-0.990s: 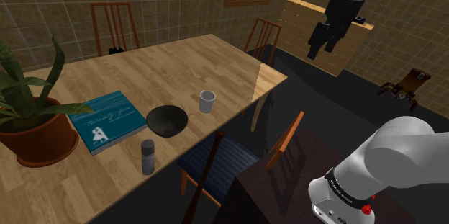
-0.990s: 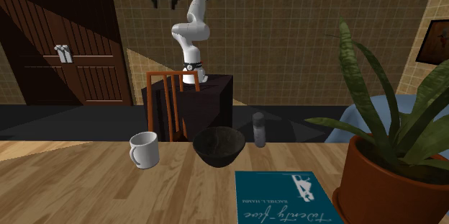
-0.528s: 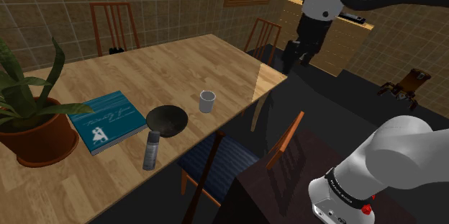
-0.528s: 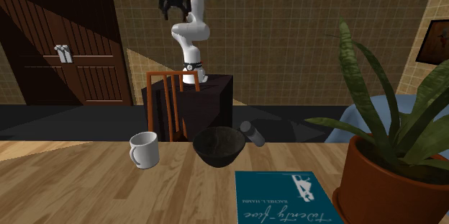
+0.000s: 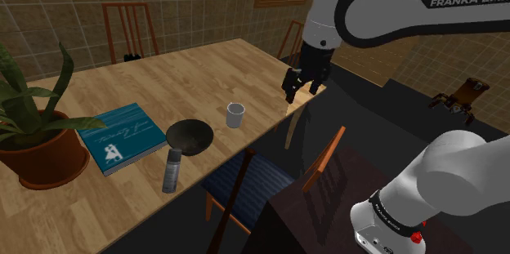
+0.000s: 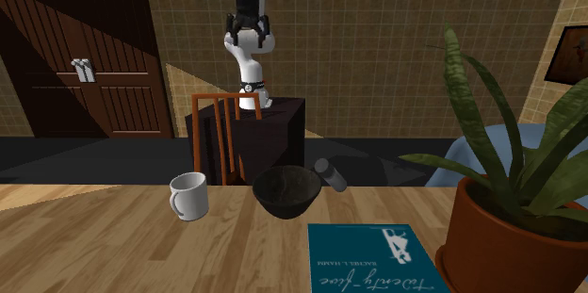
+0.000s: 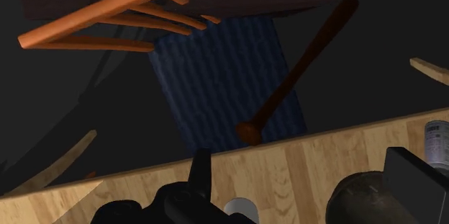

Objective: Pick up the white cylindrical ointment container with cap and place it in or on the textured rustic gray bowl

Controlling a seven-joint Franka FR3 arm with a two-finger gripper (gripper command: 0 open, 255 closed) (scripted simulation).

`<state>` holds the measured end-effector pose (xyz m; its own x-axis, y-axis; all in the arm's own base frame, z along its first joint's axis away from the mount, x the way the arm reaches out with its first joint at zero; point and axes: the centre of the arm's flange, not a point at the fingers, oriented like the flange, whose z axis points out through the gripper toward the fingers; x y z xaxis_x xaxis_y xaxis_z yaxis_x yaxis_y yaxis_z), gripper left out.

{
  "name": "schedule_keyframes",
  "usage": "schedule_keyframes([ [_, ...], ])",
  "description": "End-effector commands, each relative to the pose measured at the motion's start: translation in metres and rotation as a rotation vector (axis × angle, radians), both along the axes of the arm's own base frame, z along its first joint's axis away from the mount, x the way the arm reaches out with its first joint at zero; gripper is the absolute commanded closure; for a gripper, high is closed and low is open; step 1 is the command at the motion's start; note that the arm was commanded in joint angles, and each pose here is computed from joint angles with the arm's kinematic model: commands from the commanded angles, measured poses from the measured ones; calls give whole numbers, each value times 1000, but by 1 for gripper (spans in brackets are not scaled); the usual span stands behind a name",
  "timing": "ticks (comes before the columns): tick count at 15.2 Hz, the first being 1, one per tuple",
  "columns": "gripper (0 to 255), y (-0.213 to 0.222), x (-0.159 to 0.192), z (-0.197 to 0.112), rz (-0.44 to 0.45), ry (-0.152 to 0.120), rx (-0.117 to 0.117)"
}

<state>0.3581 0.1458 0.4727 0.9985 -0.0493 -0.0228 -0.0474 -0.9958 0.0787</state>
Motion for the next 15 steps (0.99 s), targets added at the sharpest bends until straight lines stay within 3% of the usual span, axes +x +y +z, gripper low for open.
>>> schedule_keyframes([
  [1,0,18,5,-19,-6,-1,6],
  [15,0,149,58,-131,-35,-2,43],
])
